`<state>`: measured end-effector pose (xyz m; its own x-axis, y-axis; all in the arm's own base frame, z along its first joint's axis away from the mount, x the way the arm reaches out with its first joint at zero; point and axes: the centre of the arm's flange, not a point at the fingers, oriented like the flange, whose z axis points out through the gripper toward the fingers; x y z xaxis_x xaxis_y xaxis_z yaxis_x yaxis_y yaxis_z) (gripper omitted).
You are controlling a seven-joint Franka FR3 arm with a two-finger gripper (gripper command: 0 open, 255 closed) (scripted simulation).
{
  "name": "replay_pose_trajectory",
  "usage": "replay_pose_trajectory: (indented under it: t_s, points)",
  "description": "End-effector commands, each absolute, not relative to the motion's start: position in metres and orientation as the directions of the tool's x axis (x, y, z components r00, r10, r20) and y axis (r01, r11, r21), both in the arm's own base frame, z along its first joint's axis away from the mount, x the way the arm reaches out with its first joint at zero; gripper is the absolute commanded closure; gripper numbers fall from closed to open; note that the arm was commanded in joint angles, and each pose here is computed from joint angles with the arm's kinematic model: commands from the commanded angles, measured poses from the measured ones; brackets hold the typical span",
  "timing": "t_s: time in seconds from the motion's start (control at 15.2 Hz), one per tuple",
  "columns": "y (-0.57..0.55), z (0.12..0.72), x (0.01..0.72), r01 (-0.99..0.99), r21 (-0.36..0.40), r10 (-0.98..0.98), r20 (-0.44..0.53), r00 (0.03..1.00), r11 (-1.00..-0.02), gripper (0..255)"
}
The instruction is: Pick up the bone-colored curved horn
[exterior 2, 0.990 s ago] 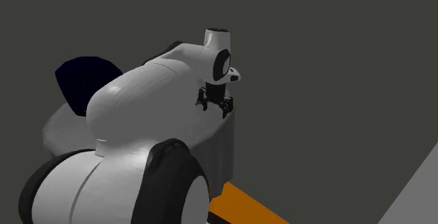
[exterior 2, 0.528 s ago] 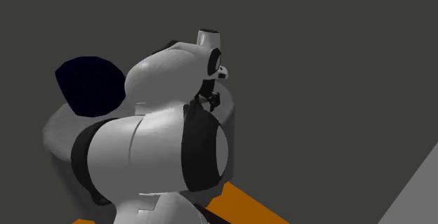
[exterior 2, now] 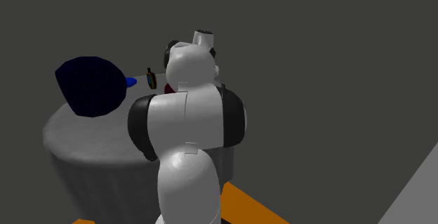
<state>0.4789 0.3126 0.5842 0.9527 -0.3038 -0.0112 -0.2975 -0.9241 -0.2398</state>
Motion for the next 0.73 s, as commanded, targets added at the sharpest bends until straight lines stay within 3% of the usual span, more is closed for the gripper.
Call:
replay_pose_trajectory:
  t_s: [0.0,0.66]
  points:
    - [0.332,0.581,0.496,-0.341,-0.254,-0.345,-0.032,0.938,-0.905,0]
    - [0.361,0.545,0.529,-0.409,-0.275,-0.407,-0.068,0.911,-0.870,0]
